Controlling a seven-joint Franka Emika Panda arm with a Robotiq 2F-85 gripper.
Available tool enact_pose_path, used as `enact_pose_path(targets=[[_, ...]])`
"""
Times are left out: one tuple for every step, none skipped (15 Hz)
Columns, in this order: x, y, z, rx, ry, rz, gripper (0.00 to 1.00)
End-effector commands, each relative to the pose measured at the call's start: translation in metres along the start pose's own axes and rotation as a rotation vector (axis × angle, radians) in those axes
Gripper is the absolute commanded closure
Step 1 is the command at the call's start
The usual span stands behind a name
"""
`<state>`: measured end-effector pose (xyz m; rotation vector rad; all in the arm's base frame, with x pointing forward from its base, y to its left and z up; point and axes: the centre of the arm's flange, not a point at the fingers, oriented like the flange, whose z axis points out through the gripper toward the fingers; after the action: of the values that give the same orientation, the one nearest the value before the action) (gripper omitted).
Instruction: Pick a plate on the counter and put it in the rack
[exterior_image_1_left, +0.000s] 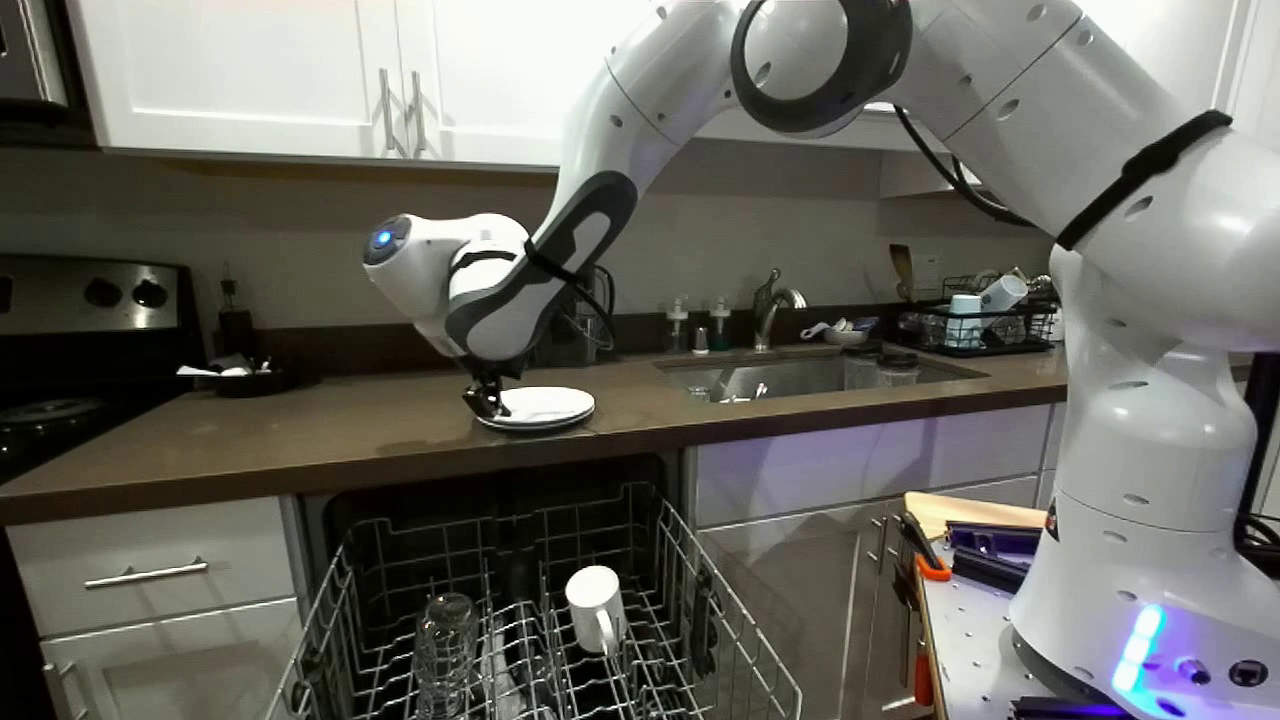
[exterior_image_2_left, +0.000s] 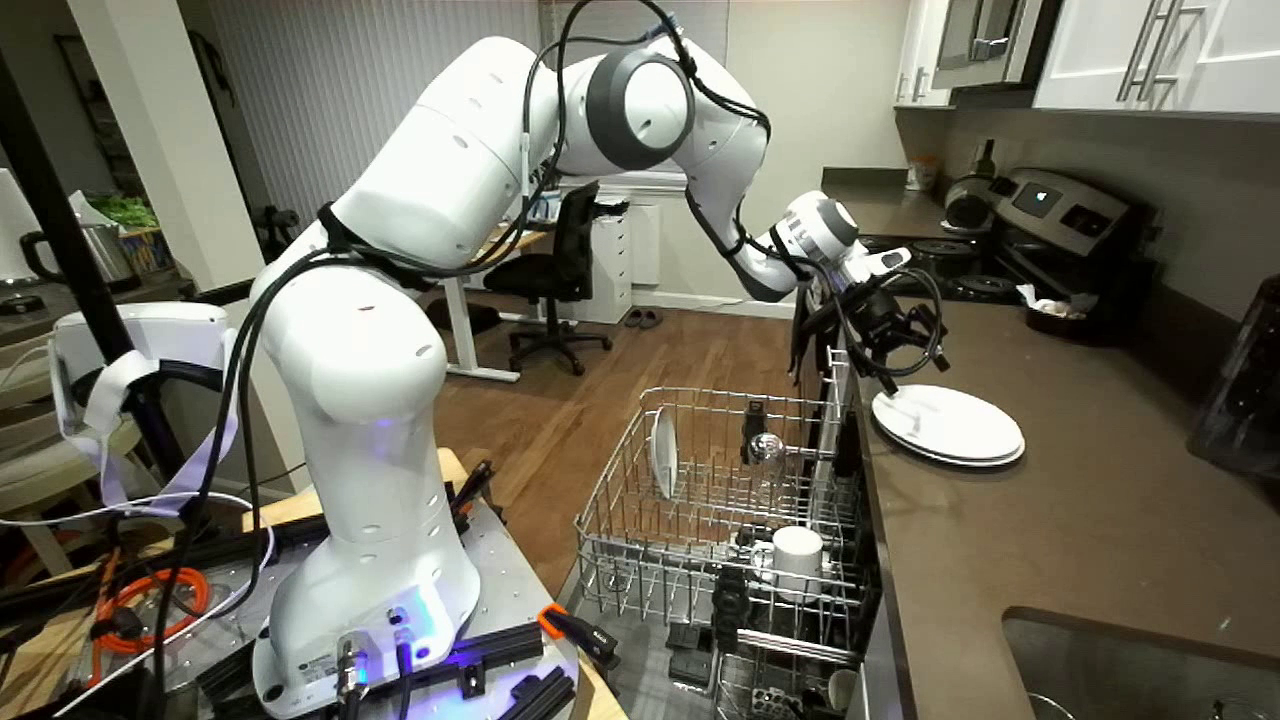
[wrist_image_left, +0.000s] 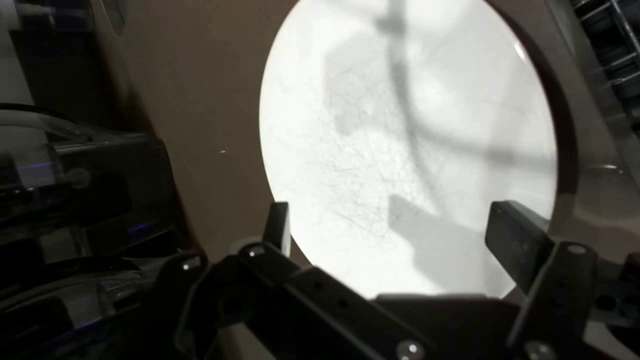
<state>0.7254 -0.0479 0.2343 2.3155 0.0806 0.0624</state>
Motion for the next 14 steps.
enact_pose_path(targets=[[0.002, 0.012, -0.02, -0.059, -0.026, 0.023, 0.0], [0.004, 0.012, -0.026, -0.049, -0.023, 0.024, 0.0], [0.007, 0.012, -0.032, -0.04, -0.01, 0.027, 0.0], [0.009, 0.012, -0.037, -0.036, -0.004, 0.03, 0.0], [0.013, 0.012, -0.041, -0.024, 0.005, 0.034, 0.0], [0.015, 0.01, -0.044, -0.021, 0.009, 0.032, 0.0], [0.018, 0.007, -0.045, -0.019, 0.007, 0.027, 0.0], [0.02, 0.004, -0.044, -0.019, 0.004, 0.021, 0.0], [0.021, -0.001, -0.042, -0.025, -0.002, 0.01, 0.0], [0.021, -0.005, -0.039, -0.035, -0.015, 0.001, 0.0], [0.021, -0.009, -0.035, -0.034, -0.026, -0.006, 0.01], [0.021, -0.012, -0.032, -0.035, -0.034, -0.01, 0.03], [0.021, -0.015, -0.029, -0.036, -0.043, -0.013, 0.0], [0.021, -0.018, -0.027, -0.031, -0.048, -0.015, 0.0]])
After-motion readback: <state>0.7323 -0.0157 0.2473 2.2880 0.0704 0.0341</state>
